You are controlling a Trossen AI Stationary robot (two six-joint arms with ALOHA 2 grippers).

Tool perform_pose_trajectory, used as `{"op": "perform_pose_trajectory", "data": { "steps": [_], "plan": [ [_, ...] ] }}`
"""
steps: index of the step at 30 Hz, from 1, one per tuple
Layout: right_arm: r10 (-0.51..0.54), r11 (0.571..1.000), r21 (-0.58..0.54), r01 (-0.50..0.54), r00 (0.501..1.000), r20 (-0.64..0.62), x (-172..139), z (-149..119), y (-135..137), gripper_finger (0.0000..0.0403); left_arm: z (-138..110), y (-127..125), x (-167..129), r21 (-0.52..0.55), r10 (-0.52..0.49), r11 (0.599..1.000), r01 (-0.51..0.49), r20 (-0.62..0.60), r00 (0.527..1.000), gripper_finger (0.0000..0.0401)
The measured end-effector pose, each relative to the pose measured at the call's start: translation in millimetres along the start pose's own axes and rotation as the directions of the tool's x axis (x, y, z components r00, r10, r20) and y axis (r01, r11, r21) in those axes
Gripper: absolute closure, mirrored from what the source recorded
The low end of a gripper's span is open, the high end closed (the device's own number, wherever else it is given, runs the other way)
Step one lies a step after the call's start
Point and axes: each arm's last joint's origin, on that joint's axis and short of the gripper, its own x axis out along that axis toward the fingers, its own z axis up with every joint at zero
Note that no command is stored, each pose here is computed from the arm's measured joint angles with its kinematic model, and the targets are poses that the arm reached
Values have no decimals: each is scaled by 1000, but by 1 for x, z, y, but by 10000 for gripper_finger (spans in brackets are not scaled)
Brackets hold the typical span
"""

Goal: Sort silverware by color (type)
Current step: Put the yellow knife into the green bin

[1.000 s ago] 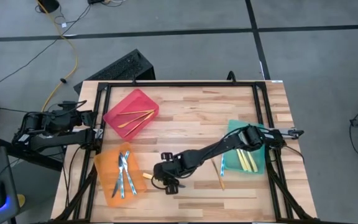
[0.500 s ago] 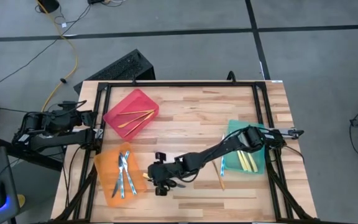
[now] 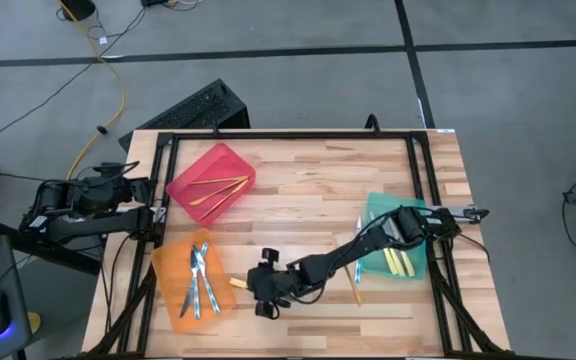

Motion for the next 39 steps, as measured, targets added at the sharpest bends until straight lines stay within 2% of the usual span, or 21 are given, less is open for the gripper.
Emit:
{"op": "perform_pose_trajectory", "data": {
  "steps": [11, 17, 20, 30, 34, 39],
  "plan": [
    [10, 1000, 0, -11, 998, 64, 2, 8, -3, 218, 0, 0, 0, 0, 0, 1000, 0, 0, 1000, 154],
    [-5, 1000, 4, 5, 998, 62, 25, -13, -1, 218, 0, 0, 0, 1, 0, 1000, 0, 0, 1000, 154],
    [-21, 1000, -10, 21, 1000, 21, 30, -24, -2, 218, 0, 0, 0, 1, 0, 1000, 0, 0, 1000, 154],
    [-48, 996, 73, 48, 999, 3, 43, -37, -2, 220, 0, 0, 0, 2, -1, 1000, 1, -1, 1000, 154],
    [-68, 992, 103, 69, 998, -8, 43, -38, -4, 244, 0, 0, 0, 1, -1, 1000, 1, 0, 1000, 154],
    [-81, 986, 143, 84, 996, -33, 44, -40, -7, 308, 0, 0, 0, 1, -1, 1000, 1, -1, 1000, 154]
  ]
}}
